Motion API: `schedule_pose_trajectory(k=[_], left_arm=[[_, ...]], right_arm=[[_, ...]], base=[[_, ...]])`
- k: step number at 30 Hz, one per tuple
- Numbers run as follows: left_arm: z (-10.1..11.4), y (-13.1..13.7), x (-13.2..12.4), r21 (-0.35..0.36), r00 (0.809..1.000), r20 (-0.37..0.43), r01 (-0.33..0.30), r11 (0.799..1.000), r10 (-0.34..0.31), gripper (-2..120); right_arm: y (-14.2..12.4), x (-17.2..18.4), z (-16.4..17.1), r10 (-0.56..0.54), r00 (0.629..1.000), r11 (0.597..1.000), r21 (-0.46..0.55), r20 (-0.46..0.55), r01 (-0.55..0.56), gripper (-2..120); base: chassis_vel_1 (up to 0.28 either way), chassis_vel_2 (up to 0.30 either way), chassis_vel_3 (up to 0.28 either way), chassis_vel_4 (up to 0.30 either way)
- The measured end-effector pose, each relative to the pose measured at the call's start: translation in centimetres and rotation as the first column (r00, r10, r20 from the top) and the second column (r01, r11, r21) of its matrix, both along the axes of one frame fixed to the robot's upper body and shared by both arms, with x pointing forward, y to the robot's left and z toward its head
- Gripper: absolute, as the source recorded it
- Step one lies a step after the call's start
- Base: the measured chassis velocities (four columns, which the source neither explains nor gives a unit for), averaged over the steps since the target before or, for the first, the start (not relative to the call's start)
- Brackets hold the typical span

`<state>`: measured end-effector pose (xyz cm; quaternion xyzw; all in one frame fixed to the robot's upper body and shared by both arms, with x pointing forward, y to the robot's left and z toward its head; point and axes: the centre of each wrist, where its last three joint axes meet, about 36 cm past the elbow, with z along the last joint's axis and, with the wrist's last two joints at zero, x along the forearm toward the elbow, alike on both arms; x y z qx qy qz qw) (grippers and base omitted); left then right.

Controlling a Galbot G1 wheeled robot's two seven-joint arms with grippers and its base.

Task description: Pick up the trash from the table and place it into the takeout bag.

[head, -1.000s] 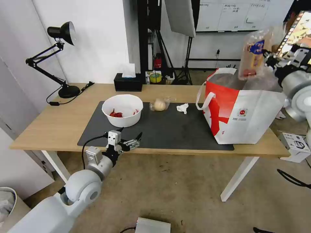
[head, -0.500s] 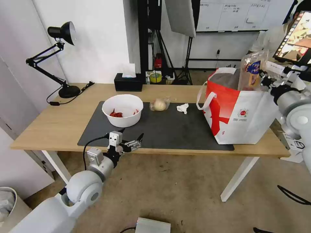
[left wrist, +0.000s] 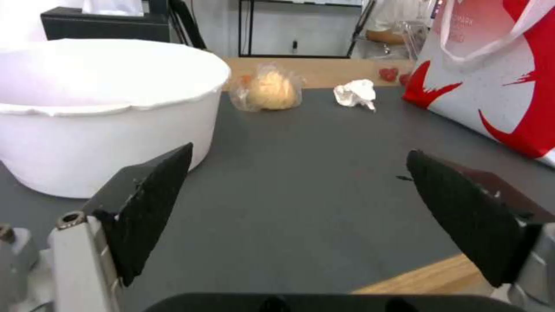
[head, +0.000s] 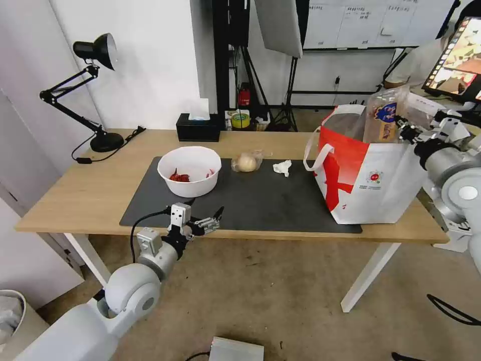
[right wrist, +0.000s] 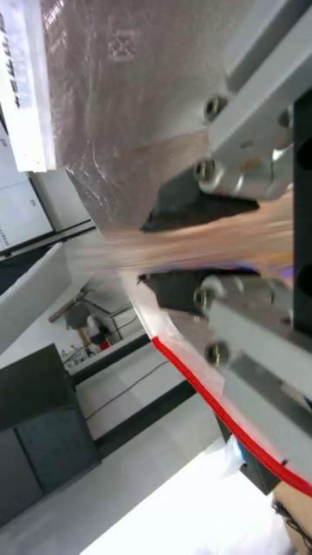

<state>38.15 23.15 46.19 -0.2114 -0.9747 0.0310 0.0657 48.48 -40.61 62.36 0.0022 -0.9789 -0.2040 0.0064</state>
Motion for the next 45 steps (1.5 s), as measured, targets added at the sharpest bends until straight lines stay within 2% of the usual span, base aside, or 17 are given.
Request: schedule_pose_trajectory(k=[3,4,6,8,10,11,17,18,20,24,27,28,31,32,34,39,45], left_arm=[[0.1,0.0,0.0,0.001,1.0,0.002,0.0,1.0,0.0,100],[0.1,0.0,0.0,0.001,1.0,0.002,0.0,1.0,0.0,100],[0.2,0.0,0.0,0.0,1.0,0.003,0.0,1.0,0.0,100],[0.2,0.0,0.0,0.0,1.0,0.004,-0.001,1.0,0.001,100],[0.3,0.1,0.0,0.001,1.0,0.007,-0.003,1.0,0.003,100],[0.3,0.1,0.0,0.001,1.0,0.007,-0.003,1.0,0.003,100],[0.5,0.3,0.0,0.001,1.0,0.012,-0.007,1.0,0.007,100],[0.5,0.3,0.0,0.001,1.0,0.012,-0.007,1.0,0.007,100],[0.4,0.5,0.0,-0.001,1.0,0.014,-0.012,1.0,0.012,100],[0.4,0.6,0.0,-0.002,1.0,0.018,-0.016,1.0,0.016,100],[0.5,0.7,0.0,-0.004,0.999,0.026,-0.019,1.0,0.019,100],[0.5,0.7,0.0,-0.004,0.999,0.026,-0.019,1.0,0.019,100],[0.4,1.0,-0.1,0.004,0.999,0.037,-0.025,1.0,0.025,100],[0.4,1.0,-0.1,0.004,0.999,0.037,-0.025,1.0,0.025,100],[0.1,1.4,-0.3,0.01,0.999,0.042,-0.035,0.999,0.035,100],[-0.9,2.7,-1.0,0.039,0.997,0.063,-0.046,0.998,0.043,100],[-1.5,3.8,-1.8,0.047,0.996,0.071,-0.058,0.997,0.055,100]], right_arm=[[0.0,0.0,0.0,0.003,1.0,1.0,0.0,-0.004,-0.003,34],[0.0,0.0,0.0,0.003,1.0,1.0,0.0,-0.004,-0.003,34],[0.1,-0.1,0.0,0.005,1.0,1.0,0.0,-0.004,-0.005,47],[0.1,-0.1,0.0,0.007,1.0,1.0,-0.001,-0.002,-0.007,49],[0.2,-0.2,0.2,0.036,0.999,0.999,0.006,0.014,-0.036,61],[0.2,-0.2,0.2,0.036,0.999,0.999,0.006,0.014,-0.036,61],[0.6,-0.3,1.1,0.101,0.99,0.995,0.01,0.098,-0.102,86],[0.6,-0.3,1.1,0.101,0.99,0.995,0.01,0.098,-0.102,86],[1.1,-0.7,1.3,0.159,0.976,0.987,-0.015,0.146,-0.159,97],[1.6,-1.4,1.2,0.246,0.951,0.969,-0.067,0.189,-0.237,100],[2.7,-2.8,0.5,0.372,0.904,0.925,-0.165,0.21,-0.342,100],[2.7,-2.8,0.5,0.372,0.904,0.925,-0.165,0.21,-0.342,100],[3.8,-4.2,-0.6,0.464,0.867,0.873,-0.259,0.182,-0.413,100],[3.8,-4.2,-0.6,0.464,0.867,0.873,-0.259,0.182,-0.413,100],[4.5,-5.4,-1.7,0.508,0.849,0.841,-0.3,0.147,-0.451,100],[5.4,-8.1,-5.1,0.558,0.827,0.796,-0.326,0.067,-0.511,100],[6.1,-9.3,-7.1,0.567,0.822,0.788,-0.316,0.041,-0.528,100]], base=[[0.0,0.0,0.0,0.0],[0.0,0.0,0.0,0.0],[0.0,0.0,0.0,0.0],[0.0,0.0,0.0,0.0],[0.0,0.0,0.0,0.0],[0.0,0.0,0.0,0.0],[0.0,0.0,0.0,0.0],[0.0,0.0,0.0,0.0],[0.0,0.0,0.0,0.0],[0.0,0.0,0.0,0.0],[0.0,0.0,0.0,0.0],[0.0,0.0,0.0,0.0],[0.0,0.0,0.0,0.0],[0.0,0.0,0.0,0.0],[0.0,0.0,0.0,0.0],[0.0,0.0,0.0,0.0],[0.0,0.0,0.0,0.0]])
